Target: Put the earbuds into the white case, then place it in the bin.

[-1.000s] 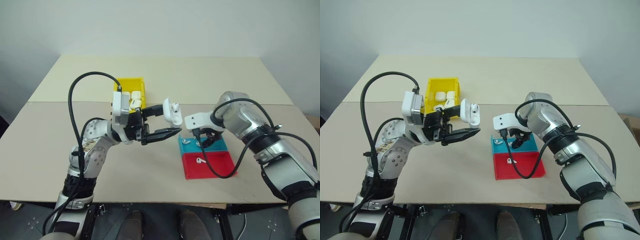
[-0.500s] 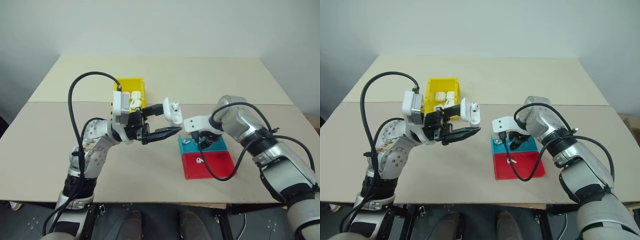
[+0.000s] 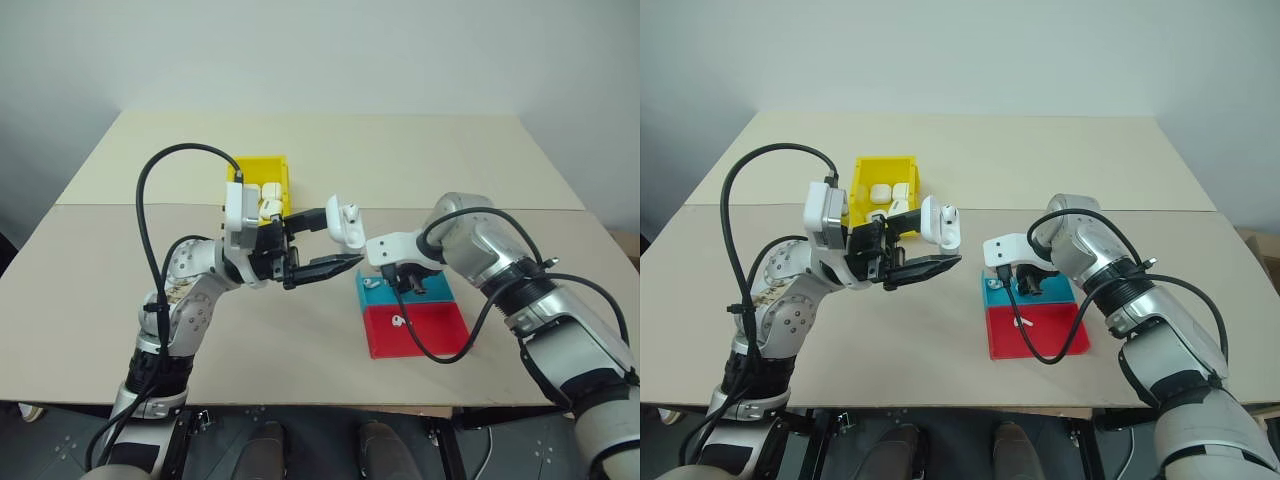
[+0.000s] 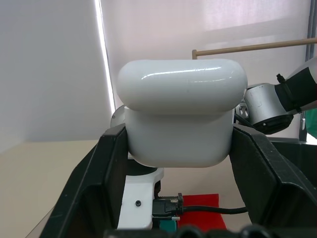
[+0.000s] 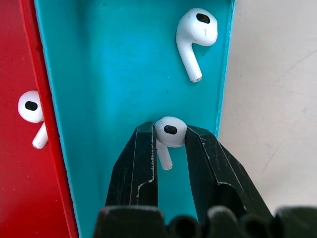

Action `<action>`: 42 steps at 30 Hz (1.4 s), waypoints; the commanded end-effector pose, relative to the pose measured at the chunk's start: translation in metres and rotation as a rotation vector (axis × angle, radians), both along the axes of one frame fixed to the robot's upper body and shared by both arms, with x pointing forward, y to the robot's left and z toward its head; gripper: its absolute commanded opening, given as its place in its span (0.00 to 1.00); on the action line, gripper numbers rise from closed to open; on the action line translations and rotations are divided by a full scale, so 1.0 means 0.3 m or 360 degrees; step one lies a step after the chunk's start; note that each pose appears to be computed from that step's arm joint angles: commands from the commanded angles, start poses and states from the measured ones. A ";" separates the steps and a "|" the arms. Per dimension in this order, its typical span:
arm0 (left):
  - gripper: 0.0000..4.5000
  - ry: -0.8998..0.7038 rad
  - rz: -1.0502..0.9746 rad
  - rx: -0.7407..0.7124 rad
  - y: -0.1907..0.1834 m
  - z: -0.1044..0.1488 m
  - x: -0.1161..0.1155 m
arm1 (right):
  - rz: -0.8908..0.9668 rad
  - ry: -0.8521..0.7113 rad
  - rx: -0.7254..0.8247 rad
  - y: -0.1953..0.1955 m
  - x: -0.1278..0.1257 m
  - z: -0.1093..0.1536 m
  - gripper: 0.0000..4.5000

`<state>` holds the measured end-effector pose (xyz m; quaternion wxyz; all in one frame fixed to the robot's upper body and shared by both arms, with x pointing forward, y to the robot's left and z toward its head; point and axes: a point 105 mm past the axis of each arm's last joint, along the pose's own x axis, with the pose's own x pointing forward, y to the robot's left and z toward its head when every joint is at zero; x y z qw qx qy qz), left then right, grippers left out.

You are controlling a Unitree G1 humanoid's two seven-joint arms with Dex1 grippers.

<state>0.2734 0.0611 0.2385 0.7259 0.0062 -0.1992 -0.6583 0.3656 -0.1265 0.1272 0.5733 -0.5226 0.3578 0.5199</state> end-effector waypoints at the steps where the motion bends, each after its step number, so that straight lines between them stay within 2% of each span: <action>1: 0.62 -0.0092 -0.0027 -0.0029 -0.008 0.036 -0.019 | -0.0094 0.0008 0.0144 -0.001 -0.001 0.029 0.14; 4: 0.62 -0.0087 -0.0027 -0.0042 -0.013 0.035 -0.020 | -0.0217 0.0004 0.0469 0.006 -0.002 0.108 0.14; 6: 0.62 -0.0083 -0.0020 -0.0054 -0.020 0.035 -0.018 | -0.0258 -0.0022 0.0807 0.022 -0.017 0.177 0.14; 9: 0.62 -0.0066 -0.0003 -0.0089 -0.042 0.042 -0.013 | -0.0199 -0.0277 0.1458 0.030 -0.056 0.293 0.14; 11: 0.62 -0.0047 0.0007 -0.0118 -0.059 0.054 -0.007 | -0.0234 -0.0439 0.1820 0.000 -0.099 0.341 0.14; 16: 0.62 0.0069 -0.0048 -0.0193 -0.079 0.077 0.003 | -0.0396 -0.0641 0.2365 -0.035 -0.178 0.424 0.14; 21: 0.62 0.0056 -0.0177 -0.0114 -0.103 0.043 -0.018 | -0.0431 -0.0478 0.2963 -0.070 -0.259 0.549 0.14; 25: 0.62 0.0038 -0.0210 -0.0078 -0.115 0.022 -0.022 | -0.0326 -0.0359 0.3013 -0.047 -0.334 0.579 0.14; 30: 0.62 0.0048 -0.0087 -0.0106 -0.137 0.041 0.019 | -0.0200 -0.0224 0.2942 0.010 -0.412 0.550 0.14; 36: 0.62 0.0069 -0.0050 -0.0085 -0.157 0.047 0.025 | -0.0136 -0.0213 0.2931 0.034 -0.443 0.549 0.14; 42: 0.62 0.0062 -0.0069 -0.0094 -0.156 0.046 0.012 | -0.0182 -0.0247 0.2839 0.029 -0.434 0.524 0.14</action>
